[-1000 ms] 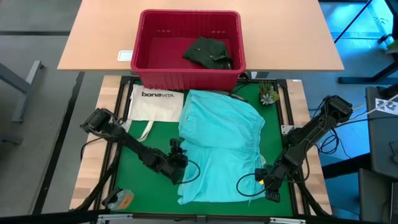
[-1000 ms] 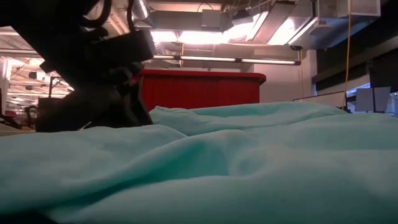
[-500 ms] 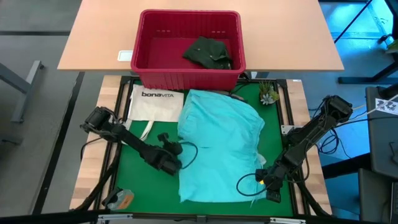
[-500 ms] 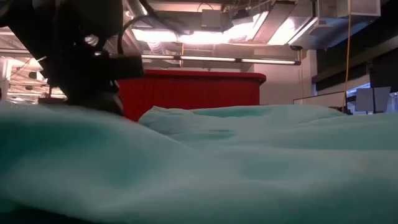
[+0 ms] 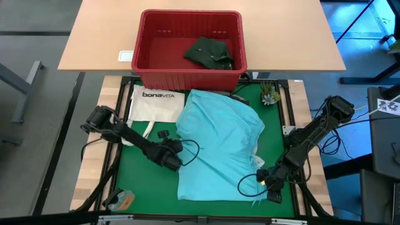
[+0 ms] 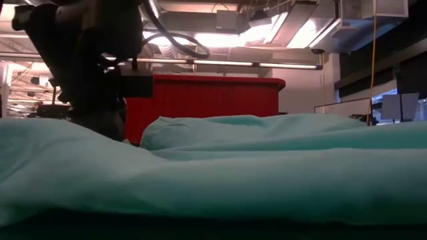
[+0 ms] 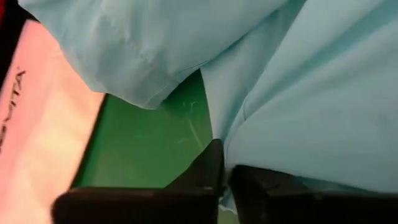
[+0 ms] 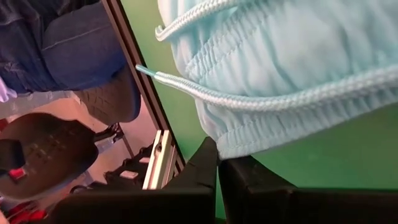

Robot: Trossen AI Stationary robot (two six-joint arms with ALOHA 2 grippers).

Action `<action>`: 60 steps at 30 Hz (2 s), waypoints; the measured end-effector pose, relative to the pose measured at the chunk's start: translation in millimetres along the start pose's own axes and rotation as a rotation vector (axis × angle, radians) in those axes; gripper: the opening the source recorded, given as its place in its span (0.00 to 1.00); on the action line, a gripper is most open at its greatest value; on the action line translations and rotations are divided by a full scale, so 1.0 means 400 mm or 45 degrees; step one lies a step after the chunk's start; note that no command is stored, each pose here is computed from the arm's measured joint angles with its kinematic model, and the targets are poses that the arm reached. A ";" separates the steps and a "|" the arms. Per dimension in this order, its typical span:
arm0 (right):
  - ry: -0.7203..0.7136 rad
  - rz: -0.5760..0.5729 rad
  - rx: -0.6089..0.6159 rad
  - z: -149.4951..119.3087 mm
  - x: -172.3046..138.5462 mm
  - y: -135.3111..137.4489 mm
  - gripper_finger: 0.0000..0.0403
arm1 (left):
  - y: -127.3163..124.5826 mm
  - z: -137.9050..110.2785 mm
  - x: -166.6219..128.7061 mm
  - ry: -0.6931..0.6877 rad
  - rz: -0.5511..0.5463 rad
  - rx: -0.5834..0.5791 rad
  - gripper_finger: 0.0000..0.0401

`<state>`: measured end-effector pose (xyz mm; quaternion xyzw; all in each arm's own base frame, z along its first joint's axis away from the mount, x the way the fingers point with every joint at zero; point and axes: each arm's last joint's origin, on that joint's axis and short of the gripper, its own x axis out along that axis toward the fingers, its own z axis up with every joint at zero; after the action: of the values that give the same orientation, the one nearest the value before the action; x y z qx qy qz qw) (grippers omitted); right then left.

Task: Fold Laundry from Bin
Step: Fold the light blue shorts from the red laundry bin

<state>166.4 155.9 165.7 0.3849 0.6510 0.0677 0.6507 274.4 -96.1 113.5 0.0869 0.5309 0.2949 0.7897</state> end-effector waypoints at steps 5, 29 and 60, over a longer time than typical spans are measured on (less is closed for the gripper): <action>-0.004 0.004 -0.001 0.001 0.000 0.001 0.02 | 0.004 0.011 0.004 0.006 -0.032 -0.042 0.21; 0.121 0.039 0.048 -0.008 -0.004 0.003 0.49 | 0.024 0.119 -0.141 0.223 -0.085 0.220 0.46; -0.692 0.448 -0.628 -0.103 -0.044 0.137 0.49 | -0.251 0.136 -0.370 -0.313 -1.020 -0.188 0.46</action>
<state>149.6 200.5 217.9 0.3266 0.3438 0.2279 0.8504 321.3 -250.6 207.9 -0.1488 0.4020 -0.0107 0.9034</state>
